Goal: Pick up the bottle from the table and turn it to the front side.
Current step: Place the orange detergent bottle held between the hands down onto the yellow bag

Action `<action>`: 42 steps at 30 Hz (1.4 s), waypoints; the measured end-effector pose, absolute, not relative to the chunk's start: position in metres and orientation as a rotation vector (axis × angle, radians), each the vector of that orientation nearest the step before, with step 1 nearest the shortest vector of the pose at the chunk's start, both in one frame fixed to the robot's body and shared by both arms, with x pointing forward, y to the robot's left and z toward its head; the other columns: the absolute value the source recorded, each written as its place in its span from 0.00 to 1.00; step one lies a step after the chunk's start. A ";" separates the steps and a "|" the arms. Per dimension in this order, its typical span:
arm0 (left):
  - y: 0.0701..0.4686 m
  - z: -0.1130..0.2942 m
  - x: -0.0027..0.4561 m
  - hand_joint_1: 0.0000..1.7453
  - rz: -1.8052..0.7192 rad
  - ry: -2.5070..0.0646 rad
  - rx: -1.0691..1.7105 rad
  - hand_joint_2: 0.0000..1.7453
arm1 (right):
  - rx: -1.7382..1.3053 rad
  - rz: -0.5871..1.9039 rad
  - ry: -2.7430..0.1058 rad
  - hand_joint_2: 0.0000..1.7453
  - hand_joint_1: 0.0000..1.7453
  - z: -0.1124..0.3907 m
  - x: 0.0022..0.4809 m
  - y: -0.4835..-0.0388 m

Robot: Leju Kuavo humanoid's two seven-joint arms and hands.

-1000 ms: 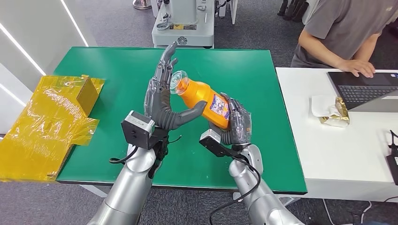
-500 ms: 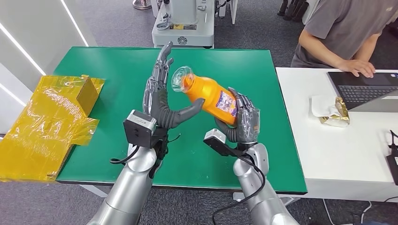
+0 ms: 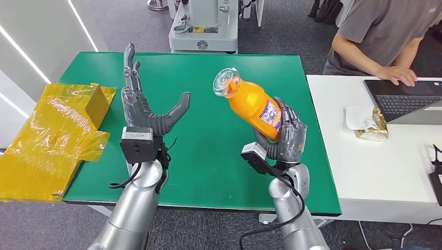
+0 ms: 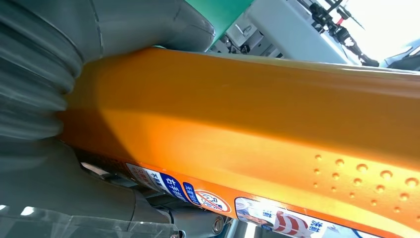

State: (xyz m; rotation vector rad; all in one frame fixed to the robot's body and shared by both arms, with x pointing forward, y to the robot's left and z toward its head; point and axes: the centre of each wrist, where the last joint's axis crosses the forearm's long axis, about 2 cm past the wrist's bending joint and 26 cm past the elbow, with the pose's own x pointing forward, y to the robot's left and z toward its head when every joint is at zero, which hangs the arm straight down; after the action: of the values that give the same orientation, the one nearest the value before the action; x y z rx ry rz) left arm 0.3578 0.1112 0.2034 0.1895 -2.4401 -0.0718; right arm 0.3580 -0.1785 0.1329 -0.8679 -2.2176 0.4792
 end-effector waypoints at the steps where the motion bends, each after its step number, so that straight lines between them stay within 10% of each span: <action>1: 0.113 0.203 0.358 0.00 -0.061 -2.439 0.205 1.00 | -0.868 0.473 -2.217 1.00 1.00 0.133 0.358 -0.179; 42: 0.073 0.192 0.352 0.00 -0.371 -2.185 -0.508 1.00 | -0.580 0.577 -2.310 1.00 1.00 0.134 0.354 -0.122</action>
State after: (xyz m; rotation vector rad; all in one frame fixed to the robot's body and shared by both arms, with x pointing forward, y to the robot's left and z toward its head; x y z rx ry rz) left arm 0.3524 0.0732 0.1918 -0.5081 -2.1852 -0.3708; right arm 0.3537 -0.1222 0.1341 -0.5800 -2.3100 0.5766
